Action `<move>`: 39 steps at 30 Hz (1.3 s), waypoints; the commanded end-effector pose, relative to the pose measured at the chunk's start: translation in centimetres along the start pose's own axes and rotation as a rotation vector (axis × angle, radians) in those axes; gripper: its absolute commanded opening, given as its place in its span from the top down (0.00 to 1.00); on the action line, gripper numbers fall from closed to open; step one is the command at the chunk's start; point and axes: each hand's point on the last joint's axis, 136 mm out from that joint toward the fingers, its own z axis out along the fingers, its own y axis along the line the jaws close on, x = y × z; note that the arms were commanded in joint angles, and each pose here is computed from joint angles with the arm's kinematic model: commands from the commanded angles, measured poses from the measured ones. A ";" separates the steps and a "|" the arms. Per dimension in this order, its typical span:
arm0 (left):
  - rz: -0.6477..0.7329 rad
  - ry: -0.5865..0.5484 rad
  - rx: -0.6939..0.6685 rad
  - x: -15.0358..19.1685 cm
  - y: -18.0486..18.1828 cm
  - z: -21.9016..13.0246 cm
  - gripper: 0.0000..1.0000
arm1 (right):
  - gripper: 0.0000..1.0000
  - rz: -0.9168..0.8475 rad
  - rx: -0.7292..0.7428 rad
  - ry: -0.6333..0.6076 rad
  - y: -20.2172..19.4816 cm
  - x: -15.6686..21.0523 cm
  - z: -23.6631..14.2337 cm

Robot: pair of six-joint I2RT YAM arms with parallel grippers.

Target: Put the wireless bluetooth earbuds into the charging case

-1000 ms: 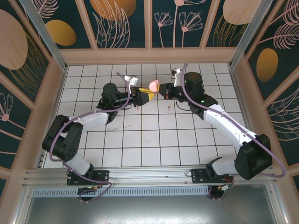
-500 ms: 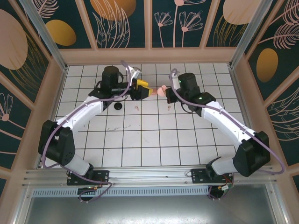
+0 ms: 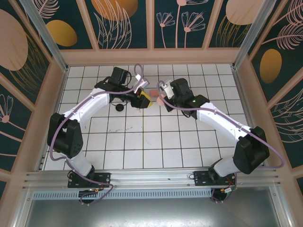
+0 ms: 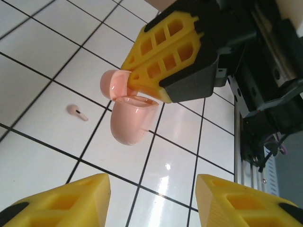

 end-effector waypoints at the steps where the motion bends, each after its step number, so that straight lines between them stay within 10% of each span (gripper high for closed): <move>1: 0.013 0.019 0.085 0.2 -1.1 0.1 0.51 | 1.00 -0.039 -0.091 -0.035 1.8 -1.6 -1.1; 39: 0.021 0.000 0.232 -0.3 -2.3 1.0 0.67 | 1.00 -0.031 -0.199 -0.057 4.7 -3.7 -0.6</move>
